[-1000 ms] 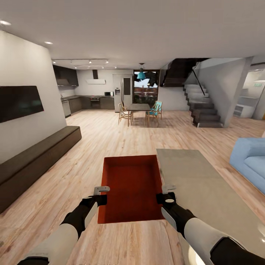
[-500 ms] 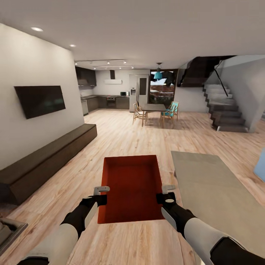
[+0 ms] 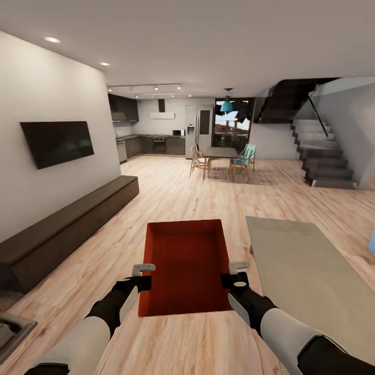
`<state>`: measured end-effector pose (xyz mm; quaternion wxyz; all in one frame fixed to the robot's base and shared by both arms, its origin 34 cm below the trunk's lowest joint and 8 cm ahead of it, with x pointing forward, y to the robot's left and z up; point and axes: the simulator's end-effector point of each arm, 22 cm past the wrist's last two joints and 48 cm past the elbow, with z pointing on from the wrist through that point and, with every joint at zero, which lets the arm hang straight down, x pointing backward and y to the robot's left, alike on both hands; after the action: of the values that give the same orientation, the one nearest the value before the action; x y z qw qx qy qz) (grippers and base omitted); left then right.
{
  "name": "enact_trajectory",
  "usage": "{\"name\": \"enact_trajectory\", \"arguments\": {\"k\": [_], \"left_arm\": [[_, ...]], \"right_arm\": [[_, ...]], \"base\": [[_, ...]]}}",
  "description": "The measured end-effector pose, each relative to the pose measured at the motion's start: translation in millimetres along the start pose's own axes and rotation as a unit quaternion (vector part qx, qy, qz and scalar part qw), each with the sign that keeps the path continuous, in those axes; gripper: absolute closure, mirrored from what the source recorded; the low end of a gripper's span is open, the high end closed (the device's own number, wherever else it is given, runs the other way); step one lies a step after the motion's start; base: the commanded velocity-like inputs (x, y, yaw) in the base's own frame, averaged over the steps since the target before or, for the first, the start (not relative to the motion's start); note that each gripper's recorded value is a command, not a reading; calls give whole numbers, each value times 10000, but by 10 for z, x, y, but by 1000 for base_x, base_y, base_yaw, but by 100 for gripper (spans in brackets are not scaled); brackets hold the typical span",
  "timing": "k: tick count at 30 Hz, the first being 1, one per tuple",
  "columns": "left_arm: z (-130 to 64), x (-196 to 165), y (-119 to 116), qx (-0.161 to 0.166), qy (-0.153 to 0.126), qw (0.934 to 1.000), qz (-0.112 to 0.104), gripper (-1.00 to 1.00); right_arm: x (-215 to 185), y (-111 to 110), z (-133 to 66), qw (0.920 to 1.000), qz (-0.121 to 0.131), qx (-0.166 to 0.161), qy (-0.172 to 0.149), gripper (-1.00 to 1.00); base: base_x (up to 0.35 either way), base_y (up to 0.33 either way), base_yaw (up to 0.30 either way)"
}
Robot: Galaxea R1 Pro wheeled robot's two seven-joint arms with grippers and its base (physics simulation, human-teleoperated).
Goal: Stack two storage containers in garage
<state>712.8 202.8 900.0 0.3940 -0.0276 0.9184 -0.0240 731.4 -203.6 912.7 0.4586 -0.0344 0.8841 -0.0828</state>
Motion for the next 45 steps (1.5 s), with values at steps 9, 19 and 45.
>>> {"name": "enact_trajectory", "arguments": {"k": [9,19,45], "left_arm": [[0,1,1,0,1,10000,-2,100],[0,2,1,0,2,10000,-1,100],[1,5,4,1,5,10000,-10,100]], "right_arm": [[0,1,0,10000,0,0,0,100],[2,2,0,10000,0,0,2,100],[-3,4,-1,10000,-10,-2,3,100]], "base": [[321,0,0],[322,0,0],[322,0,0]]}}
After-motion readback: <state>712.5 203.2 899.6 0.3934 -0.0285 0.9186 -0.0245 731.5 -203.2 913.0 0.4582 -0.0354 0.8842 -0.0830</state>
